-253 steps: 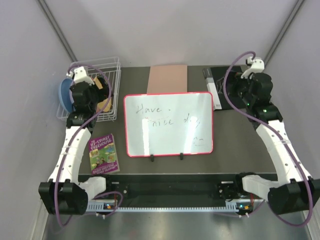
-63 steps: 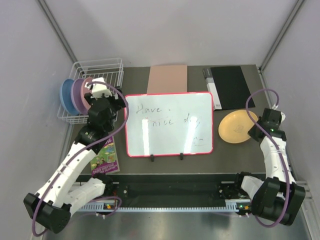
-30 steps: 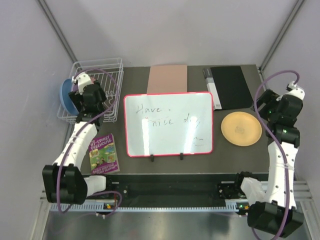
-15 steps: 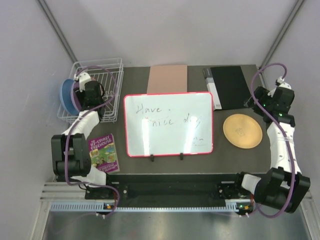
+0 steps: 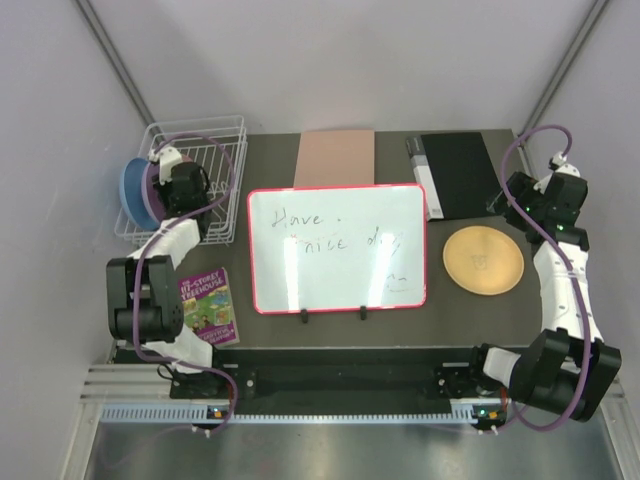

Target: Unload the plates from the dish rack

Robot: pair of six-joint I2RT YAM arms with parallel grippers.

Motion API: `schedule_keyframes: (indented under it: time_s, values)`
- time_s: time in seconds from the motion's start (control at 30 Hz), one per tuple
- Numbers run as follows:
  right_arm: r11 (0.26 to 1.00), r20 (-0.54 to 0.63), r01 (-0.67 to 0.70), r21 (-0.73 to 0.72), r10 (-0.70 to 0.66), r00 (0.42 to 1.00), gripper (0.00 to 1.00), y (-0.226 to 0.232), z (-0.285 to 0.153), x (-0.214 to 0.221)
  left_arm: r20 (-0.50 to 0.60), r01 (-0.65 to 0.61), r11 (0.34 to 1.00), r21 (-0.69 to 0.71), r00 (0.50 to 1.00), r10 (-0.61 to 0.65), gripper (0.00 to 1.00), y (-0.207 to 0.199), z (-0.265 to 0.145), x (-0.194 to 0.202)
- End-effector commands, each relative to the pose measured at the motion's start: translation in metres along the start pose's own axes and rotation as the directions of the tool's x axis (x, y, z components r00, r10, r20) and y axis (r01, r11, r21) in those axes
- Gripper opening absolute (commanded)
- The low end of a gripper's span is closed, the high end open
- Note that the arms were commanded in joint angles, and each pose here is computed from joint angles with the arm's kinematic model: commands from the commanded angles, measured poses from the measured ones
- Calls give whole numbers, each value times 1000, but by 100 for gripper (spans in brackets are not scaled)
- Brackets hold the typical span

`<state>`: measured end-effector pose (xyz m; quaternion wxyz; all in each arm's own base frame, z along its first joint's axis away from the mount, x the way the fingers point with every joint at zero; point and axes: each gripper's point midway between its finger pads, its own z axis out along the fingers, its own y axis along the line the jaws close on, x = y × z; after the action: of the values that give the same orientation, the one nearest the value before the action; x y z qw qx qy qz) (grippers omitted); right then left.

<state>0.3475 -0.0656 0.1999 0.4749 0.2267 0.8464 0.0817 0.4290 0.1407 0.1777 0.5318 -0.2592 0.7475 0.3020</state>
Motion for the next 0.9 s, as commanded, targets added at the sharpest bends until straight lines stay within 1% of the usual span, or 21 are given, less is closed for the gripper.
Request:
schedule_keyframes:
  time_s: [0.0,0.03,0.27,0.37,0.47,0.57,0.6,0.63,0.67,0.7,0.77,0.8,0.83,0.87]
  values:
    - [1000,43,1,-23,0,999,79,3,2,-13,44,43,999,3,998,-43,7,-6,8,-13]
    - [1000,41,1,-24,0,999,79,3,3,-12,42,42,999,3,998,-42,0,-6,9,-12]
    - [1000,37,-1,-26,2,999,79,3,4,-11,52,57,997,46,997,-59,0,-7,1,-18]
    - [1000,34,-2,-28,3,999,79,3,5,-9,83,81,992,92,993,-88,0,-8,-10,-33]
    - [1000,35,-1,-32,2,999,79,4,4,-9,128,65,992,108,989,-79,0,-6,-21,-52]
    - [999,39,0,-38,1,999,79,5,2,-10,183,17,999,31,983,-22,0,6,-28,-67]
    - [999,40,1,-40,1,999,79,5,2,-10,196,-19,1000,-13,980,21,0,14,-29,-70]
    - [999,41,3,-41,-1,999,79,6,1,-11,233,-17,1000,-8,972,19,0,7,-38,-77]
    - [999,42,2,-43,0,999,79,7,0,-11,242,-26,999,-30,970,33,0,7,-44,-76]
    - [999,49,3,-46,-1,999,79,8,-1,-13,253,-66,997,-51,965,76,0,8,-47,-77]
    - [999,49,1,-51,2,999,79,9,-3,-14,284,-66,995,-81,955,86,0,5,-61,-81]
    - [998,55,5,-57,-1,998,79,11,-5,-16,292,-114,988,-107,946,141,0,6,-67,-83]
    - [998,55,3,-57,0,998,79,11,-7,-16,327,-79,990,-119,938,114,0,7,-73,-89]
    - [998,61,8,-59,-4,998,79,12,-10,-18,339,-89,989,-116,932,124,0,1,-82,-92]
